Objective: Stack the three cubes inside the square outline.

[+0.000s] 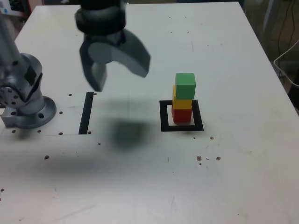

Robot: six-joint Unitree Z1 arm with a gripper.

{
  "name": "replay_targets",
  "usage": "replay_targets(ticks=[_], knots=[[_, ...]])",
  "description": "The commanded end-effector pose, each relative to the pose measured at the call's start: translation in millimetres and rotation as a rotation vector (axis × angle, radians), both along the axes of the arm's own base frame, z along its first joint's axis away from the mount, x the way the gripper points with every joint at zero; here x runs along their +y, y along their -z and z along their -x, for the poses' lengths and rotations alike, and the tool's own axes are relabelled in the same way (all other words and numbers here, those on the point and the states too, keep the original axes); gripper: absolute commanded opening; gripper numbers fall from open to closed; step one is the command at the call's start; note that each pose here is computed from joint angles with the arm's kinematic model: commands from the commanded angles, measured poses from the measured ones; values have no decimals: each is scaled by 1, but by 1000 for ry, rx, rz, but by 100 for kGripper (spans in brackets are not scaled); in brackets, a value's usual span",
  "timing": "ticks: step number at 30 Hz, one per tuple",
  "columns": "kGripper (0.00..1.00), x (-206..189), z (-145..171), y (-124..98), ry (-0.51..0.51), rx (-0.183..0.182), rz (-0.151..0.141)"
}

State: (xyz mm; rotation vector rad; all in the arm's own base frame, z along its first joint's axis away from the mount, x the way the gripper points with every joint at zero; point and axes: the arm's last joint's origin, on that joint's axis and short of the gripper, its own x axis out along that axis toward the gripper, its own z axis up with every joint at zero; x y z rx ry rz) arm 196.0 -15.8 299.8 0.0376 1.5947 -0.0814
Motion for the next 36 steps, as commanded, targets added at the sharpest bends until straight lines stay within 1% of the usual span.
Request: replay_targets(ticks=[1, 3, 6, 11, 17, 19, 23, 25, 27, 31, 36], knots=[[100, 2, 6, 6, -3, 11, -2], [100, 4, 10, 13, -3, 39, -9], [100, 5, 16, 24, -5, 64, -14], [100, 7, 25, 35, -14, 83, -24], [99, 9, 30, 46, -18, 124, -56], [99, 10, 32, 48, -18, 131, -63], [99, 10, 33, 48, -18, 120, -66], [99, 10, 32, 47, -19, 105, -68], [99, 10, 32, 47, -18, 91, -77], [99, 13, 35, 46, -17, 68, -117], [99, 15, 37, 47, -14, 66, -167]])
